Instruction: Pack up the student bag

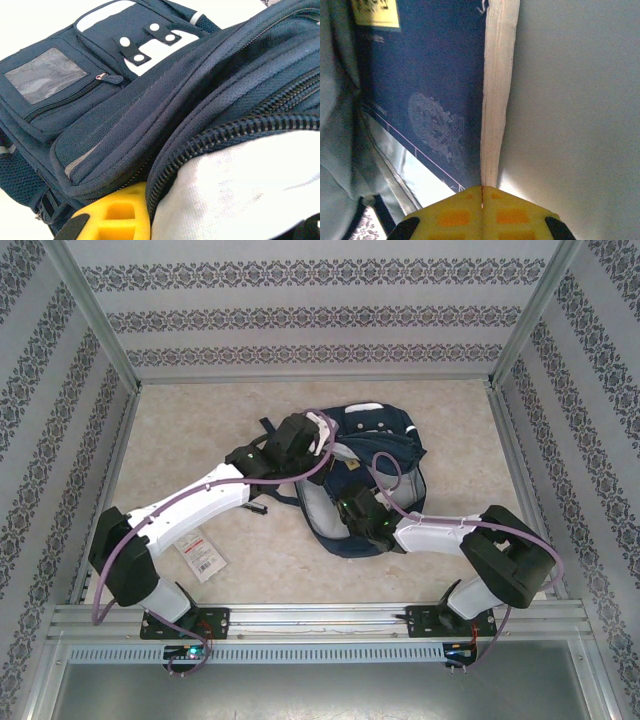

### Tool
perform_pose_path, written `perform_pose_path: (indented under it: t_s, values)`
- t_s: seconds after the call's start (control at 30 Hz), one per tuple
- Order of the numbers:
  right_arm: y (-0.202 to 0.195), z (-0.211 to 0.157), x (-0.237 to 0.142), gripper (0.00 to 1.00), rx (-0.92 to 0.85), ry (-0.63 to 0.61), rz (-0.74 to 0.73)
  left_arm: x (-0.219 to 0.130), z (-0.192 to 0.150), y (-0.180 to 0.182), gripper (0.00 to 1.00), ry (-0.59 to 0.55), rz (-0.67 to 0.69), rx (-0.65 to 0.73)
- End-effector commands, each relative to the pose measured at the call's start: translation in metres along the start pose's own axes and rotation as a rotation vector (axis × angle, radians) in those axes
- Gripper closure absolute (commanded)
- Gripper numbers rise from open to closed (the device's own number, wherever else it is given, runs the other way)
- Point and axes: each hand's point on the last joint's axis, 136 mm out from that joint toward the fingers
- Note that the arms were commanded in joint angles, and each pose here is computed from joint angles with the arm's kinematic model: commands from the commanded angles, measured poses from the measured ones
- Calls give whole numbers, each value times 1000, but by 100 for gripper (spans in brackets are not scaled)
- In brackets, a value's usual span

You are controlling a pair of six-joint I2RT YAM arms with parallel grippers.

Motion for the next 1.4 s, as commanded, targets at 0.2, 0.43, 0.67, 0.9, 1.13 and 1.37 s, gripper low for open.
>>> perform_pose_path:
  t_s: [0.2, 0.43, 0.67, 0.9, 1.13, 1.37]
  values:
    - [39, 28, -4, 100, 120, -200, 149, -37, 33, -27, 100, -152, -116, -11]
    - [65, 0, 27, 91, 162, -114, 235, -38, 33, -25, 100, -157, -106, 6]
    - [38, -14, 15, 56, 15, 31, 100, -40, 37, -14, 100, -170, -46, 22]
    - [8, 17, -16, 53, -170, 70, 31, -37, 36, -11, 100, -174, -30, 22]
    - [13, 13, -11, 56, -249, 90, 108, -34, 38, -15, 100, -180, -53, -1]
    - [25, 14, 19, 66, -285, 41, 146, -32, 38, -17, 100, -168, -64, -4]
Point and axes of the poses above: each hand's point on the last joint's axis, 136 mm out from that joint toward the fingers, its own x axis out along the fingers, its own y axis along the line the jaws close on, z = x × y, and after that the axes turned 3 degrees about x, right-handed
